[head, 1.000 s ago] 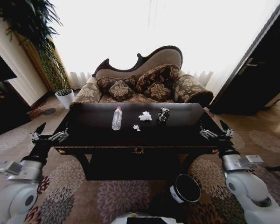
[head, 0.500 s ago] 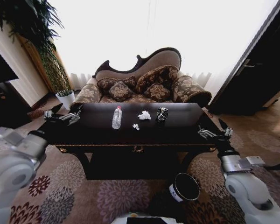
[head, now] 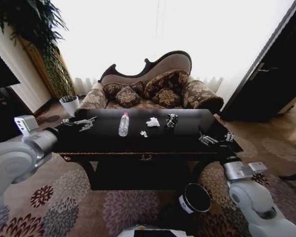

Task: Move to the front of the table and place the trash on the table into the trash bin.

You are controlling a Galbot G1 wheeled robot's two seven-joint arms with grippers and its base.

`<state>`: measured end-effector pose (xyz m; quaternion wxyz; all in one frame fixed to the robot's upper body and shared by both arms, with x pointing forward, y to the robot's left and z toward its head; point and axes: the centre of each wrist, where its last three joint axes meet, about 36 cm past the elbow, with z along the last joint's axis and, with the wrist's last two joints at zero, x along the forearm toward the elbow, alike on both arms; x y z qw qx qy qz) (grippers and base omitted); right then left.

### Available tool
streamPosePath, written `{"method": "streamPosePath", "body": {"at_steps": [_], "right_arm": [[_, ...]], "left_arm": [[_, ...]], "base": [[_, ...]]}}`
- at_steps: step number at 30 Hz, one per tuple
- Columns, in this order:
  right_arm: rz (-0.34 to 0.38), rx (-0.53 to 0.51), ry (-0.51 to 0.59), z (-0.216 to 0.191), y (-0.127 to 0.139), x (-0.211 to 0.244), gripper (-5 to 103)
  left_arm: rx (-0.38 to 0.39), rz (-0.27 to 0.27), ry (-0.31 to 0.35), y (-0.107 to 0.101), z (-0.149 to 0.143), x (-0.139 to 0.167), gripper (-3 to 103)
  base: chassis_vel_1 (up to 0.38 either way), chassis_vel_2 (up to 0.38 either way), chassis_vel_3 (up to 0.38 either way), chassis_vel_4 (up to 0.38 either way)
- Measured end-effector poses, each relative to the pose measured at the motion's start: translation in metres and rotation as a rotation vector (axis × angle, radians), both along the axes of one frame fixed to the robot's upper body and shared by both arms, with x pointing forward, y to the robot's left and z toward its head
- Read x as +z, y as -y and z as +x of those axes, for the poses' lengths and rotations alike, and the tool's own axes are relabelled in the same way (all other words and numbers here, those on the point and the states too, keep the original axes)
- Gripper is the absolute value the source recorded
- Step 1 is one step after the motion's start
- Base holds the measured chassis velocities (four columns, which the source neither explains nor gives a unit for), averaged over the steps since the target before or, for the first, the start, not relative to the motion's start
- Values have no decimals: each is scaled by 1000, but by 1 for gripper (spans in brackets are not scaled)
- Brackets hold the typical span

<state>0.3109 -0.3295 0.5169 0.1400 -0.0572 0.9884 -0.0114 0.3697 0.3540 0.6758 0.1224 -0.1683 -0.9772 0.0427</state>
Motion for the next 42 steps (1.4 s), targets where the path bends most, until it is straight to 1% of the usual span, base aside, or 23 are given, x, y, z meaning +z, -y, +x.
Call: {"method": "streamPosePath", "body": {"at_steps": [2, 4, 6, 8, 10, 12, 16, 19, 21, 23, 24, 25, 28, 29, 30, 31, 32, 34, 35, 38, 39, 40, 42], "right_arm": [[3, 2, 0, -1, -2, 0, 100], [10, 10, 0, -3, -7, 0, 100], [18, 16, -2, -6, -12, 0, 100], [23, 19, -2, -8, -14, 0, 100], [28, 24, -5, -11, -17, 0, 100], [28, 24, -9, -12, -17, -1, 100], [22, 21, -9, -11, -14, -2, 100], [17, 17, -10, -10, -11, -4, 100], [8, 13, -11, -7, -7, -7, 100], [0, 12, -12, -5, -4, -10, 100], [0, 12, -12, -5, -4, -10, 100], [-5, 11, -12, -3, -2, -11, 100], [-8, 16, -15, 0, -1, -14, 100], [-8, 16, -15, 0, -1, -14, 100], [-7, 18, -15, 1, -1, -14, 100], [-5, 20, -16, 2, -2, -15, 100], [-3, 22, -18, 2, -3, -16, 100], [1, 22, -24, 1, -4, -18, 100], [1, 22, -24, 1, -4, -18, 100], [2, 17, -32, -1, -4, -21, 100], [2, 17, -32, -1, -4, -21, 100], [2, 15, -36, -2, -4, -22, 100], [-1, 10, -42, -4, -3, -23, 100]], "left_arm": [[-7, -5, 2, -1, 3, -1, 100], [-23, -24, 4, -1, 12, -3, 100], [-25, -46, -13, 0, 18, -7, 100], [-24, -50, -28, 1, 22, -11, 100], [-21, -27, -54, 2, 30, -23, 100], [-43, 6, -54, 0, 38, -34, 100], [-44, 23, -45, -6, 47, -36, 100], [-31, 13, -37, -14, 50, -29, 100], [-23, 2, -16, -26, 53, -17, 100], [-27, 2, 23, -40, 61, -8, 100], [-27, 2, 23, -40, 61, -8, 100], [-19, 20, 54, -53, 71, -4, 100], [40, 100, 95, -88, 105, -10, 100], [40, 100, 95, -88, 105, -10, 100], [64, 122, 97, -100, 119, -14, 100], [77, 126, 91, -106, 132, -19, 100], [73, 118, 87, -105, 140, -22, 100], [37, 76, 98, -89, 158, -21, 100], [37, 76, 98, -89, 158, -21, 100], [-50, -7, 113, -44, 173, -22, 100], [-50, -7, 113, -44, 173, -22, 100], [-74, -36, 116, -25, 175, -20, 100], [-109, -73, 107, 3, 172, -17, 100]], "base": [[0, 0, 0, 0], [0, 0, 0, 0], [0, 0, 0, 0], [0, 0, 0, 0], [0, 0, 0, 0], [0, 0, 0, 0], [0, 0, 0, 0], [0, 0, 0, 0], [0, 0, 0, 0], [0, 0, 0, 0], [0, 0, 0, 0], [0, 0, 0, 0], [0, 0, 0, 0], [0, 0, 0, 0], [0, 0, 0, 0], [0, 0, 0, 0], [0, 0, 0, 0], [0, 0, 0, 0], [0, 0, 0, 0], [0, 0, 0, 0], [0, 0, 0, 0], [0, 0, 0, 0], [0, 0, 0, 0]]}}
